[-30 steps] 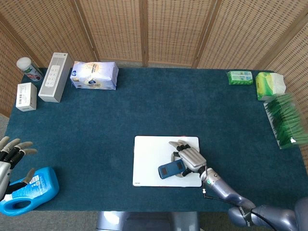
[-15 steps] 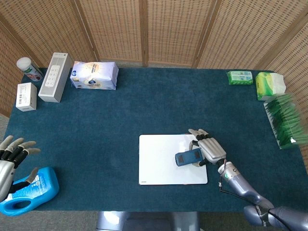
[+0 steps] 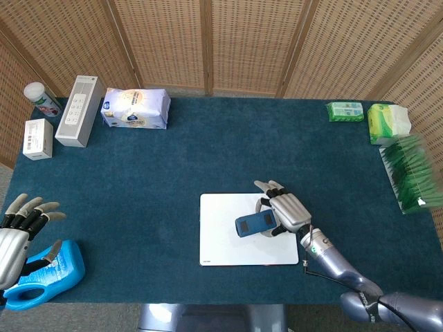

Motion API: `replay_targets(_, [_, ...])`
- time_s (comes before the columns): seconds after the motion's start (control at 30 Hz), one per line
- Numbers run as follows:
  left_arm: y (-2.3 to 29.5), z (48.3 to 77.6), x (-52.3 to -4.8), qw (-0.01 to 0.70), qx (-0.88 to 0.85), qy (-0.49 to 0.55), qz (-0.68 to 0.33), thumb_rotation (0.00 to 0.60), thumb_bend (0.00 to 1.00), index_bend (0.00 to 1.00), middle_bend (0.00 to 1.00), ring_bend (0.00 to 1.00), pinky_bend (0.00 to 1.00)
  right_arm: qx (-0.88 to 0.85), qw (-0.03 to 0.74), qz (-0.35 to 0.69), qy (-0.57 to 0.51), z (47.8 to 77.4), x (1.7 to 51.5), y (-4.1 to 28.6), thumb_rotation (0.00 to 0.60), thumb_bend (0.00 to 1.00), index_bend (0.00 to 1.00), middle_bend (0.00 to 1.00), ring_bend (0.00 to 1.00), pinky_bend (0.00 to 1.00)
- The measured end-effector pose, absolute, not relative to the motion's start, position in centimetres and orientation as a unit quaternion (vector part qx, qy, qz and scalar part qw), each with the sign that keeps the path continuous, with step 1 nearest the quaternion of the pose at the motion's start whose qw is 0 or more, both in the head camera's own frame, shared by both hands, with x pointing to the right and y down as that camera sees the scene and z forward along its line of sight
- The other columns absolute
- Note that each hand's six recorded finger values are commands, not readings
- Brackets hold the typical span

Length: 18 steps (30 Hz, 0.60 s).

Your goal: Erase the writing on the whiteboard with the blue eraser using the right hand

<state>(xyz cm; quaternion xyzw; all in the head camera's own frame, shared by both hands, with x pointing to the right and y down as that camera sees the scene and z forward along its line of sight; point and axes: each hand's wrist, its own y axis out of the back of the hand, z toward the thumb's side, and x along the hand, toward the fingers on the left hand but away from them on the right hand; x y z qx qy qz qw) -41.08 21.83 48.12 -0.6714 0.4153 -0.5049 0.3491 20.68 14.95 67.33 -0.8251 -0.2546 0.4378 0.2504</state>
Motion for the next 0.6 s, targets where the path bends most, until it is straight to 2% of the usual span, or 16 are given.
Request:
replay_targets(0.33, [21.9, 48.3, -41.6, 0.345, -0.671, 0.415, -0.508, 0.600, 0.43, 0.32, 0.26, 0.16, 0.00, -0.842, 0.228, 0.439, -0.214, 69.8, 17.8, 18.9, 0.600, 0.16, 0.75, 0.03, 0.00, 0.00])
replay_targets(0.6, [21.9, 48.1, -41.8, 0.347, -0.669, 0.416, -0.509, 0.600, 0.43, 0.32, 0.26, 0.16, 0.00, -0.838, 0.220, 0.456, -0.203, 71.3, 18.5, 19.7, 0.600, 0.16, 0.75, 0.03, 0.00, 0.00])
